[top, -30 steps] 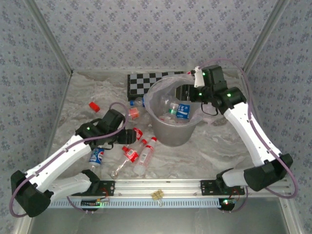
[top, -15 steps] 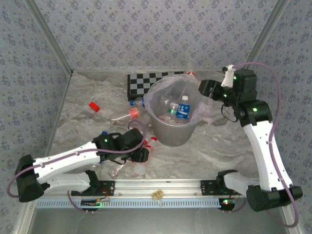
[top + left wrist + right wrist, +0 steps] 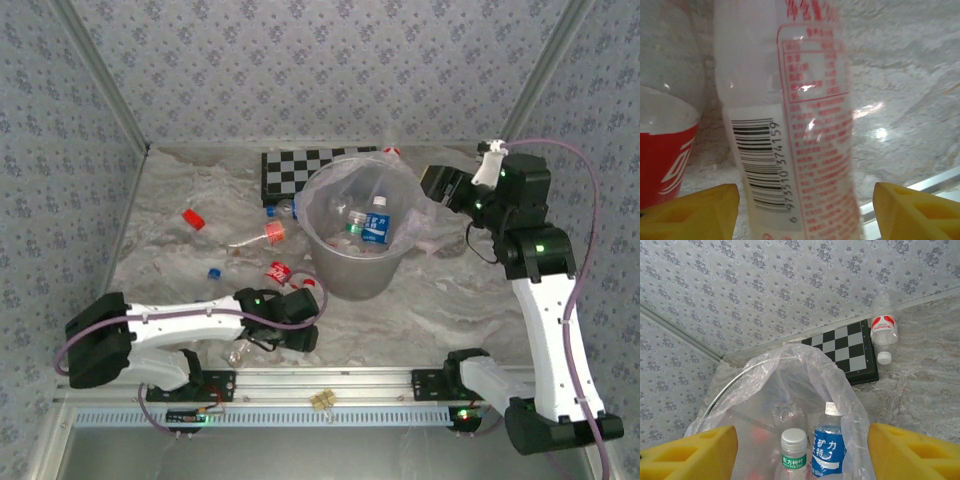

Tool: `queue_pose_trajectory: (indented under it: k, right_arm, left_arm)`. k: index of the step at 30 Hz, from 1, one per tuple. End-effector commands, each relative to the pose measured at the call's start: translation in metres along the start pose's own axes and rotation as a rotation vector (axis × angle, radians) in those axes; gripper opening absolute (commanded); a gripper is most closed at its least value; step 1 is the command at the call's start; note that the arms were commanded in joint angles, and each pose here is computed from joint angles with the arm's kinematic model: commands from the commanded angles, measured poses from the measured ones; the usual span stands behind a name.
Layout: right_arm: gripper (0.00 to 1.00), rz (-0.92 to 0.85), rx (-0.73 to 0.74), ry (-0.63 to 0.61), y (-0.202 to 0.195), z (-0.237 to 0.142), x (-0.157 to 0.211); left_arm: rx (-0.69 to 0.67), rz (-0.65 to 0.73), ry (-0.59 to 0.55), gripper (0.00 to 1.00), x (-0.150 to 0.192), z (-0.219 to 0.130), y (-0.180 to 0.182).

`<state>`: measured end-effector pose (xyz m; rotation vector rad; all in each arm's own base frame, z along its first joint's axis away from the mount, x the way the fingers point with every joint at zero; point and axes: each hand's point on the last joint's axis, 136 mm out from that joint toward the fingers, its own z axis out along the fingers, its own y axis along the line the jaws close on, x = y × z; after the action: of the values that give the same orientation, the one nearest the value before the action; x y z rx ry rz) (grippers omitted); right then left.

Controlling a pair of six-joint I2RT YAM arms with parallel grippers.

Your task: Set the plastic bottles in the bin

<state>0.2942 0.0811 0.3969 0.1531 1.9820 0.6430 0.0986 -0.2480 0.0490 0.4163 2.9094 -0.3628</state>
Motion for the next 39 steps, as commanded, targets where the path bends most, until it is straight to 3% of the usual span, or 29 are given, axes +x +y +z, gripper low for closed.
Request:
queue_pose_trajectory:
  k: [1,6,12,17,22,25,28,31,34,39]
  right_arm:
    - [0.71,0.008,0.007,-0.020,0.002,-0.019,-0.002]
    - [0.71,0.002,0.012,-0.027,0.003,-0.032,-0.001]
    - [0.71,-0.018,0.025,-0.069,0.003,-0.045,-0.006]
    - [0.71,-0.069,-0.151,-0.089,0.038,-0.054,-0.011]
    - [0.72,-0.112,-0.291,-0.062,0.065,-0.053,-0.010]
    - [0.71,-0.145,-0.340,-0.067,0.084,-0.050,-0.015]
    - [0.71,-0.179,-0.358,-0.053,0.102,-0.040,-0.017]
    - [0.71,-0.217,-0.420,-0.038,0.131,-0.023,-0.022]
    - [0.72,-0.250,-0.474,0.010,0.161,-0.001,-0.019]
    - [0.81,-0.299,-0.601,0.088,0.213,0.023,-0.008]
  left_arm:
    - [-0.015,0.019,-0.023,0.70,-0.005,0.007,-0.001]
    - [-0.013,0.029,-0.028,0.58,-0.009,0.010,-0.006]
    - [-0.003,0.040,-0.079,0.49,-0.018,-0.012,-0.007]
    - [0.024,-0.013,-0.205,0.44,-0.040,-0.052,0.006]
    - [0.131,-0.120,-0.509,0.42,-0.084,-0.123,0.029]
    - [0.218,-0.126,-0.729,0.33,-0.107,-0.175,0.041]
    - [0.287,-0.104,-0.936,0.25,-0.123,-0.230,0.049]
    - [0.302,0.011,-1.083,0.19,-0.138,-0.278,0.043]
    - [0.286,0.144,-1.061,0.17,-0.159,-0.301,0.024]
    - [0.322,0.260,-0.992,0.16,-0.189,-0.295,-0.012]
